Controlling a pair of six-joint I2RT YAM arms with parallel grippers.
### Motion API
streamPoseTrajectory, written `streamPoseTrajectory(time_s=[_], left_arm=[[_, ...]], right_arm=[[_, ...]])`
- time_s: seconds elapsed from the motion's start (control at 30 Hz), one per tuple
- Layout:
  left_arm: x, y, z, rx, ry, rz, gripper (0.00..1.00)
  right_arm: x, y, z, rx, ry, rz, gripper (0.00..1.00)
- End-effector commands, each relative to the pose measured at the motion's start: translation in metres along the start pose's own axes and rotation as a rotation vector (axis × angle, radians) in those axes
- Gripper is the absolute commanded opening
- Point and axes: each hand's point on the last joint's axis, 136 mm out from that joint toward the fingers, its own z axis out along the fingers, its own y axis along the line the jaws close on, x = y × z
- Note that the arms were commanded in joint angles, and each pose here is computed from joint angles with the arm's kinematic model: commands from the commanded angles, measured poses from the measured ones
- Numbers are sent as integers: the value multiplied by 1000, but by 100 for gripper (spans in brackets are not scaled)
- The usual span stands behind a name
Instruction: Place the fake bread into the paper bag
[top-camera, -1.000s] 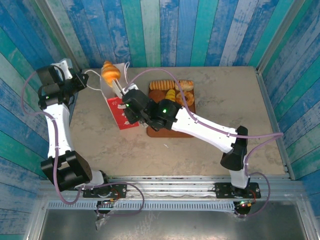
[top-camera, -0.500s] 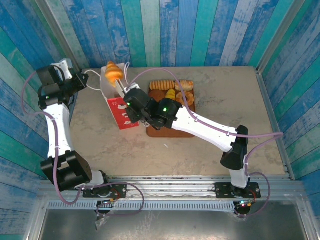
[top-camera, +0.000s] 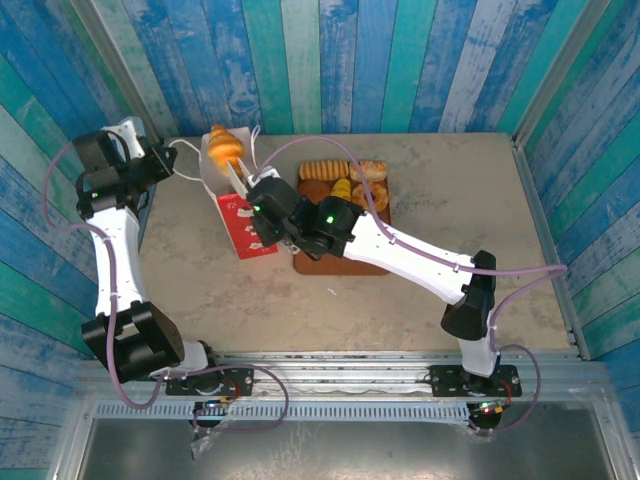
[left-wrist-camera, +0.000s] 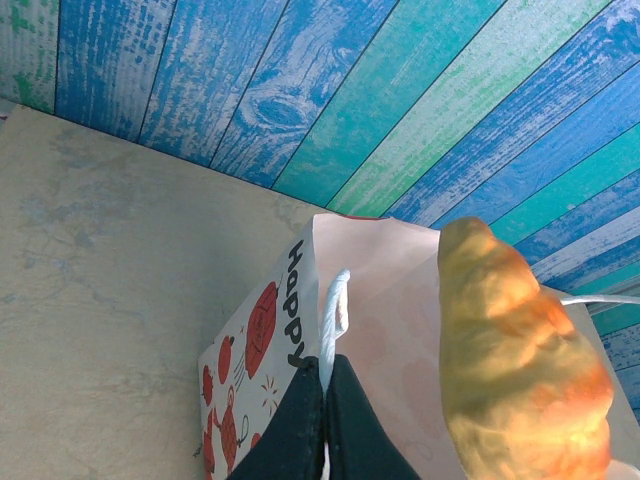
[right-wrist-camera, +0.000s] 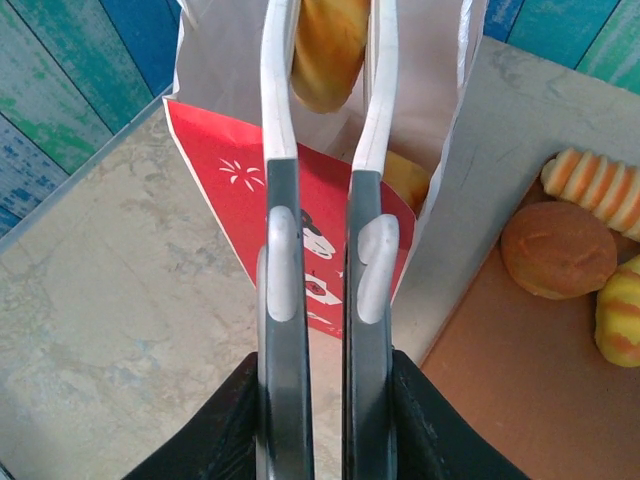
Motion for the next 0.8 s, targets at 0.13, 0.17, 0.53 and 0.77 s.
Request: streamPoseTrajectory(time_s=[0.13, 0.17, 0.53, 0.77], left_arm=[[-12, -15, -17, 12, -59, 43, 5], [-12, -16, -17, 14, -59, 45, 5], [-11, -14, -16, 9, -57, 48, 5], [-10, -15, -14, 23, -56, 37, 8]], right_arm=[[-15, -3, -8, 2, -52, 21, 37], [-15, -3, -8, 3, -53, 21, 37], [-19, -3, -10, -2, -65, 30, 38], [-27, -1, -15, -12, -88, 28, 38]])
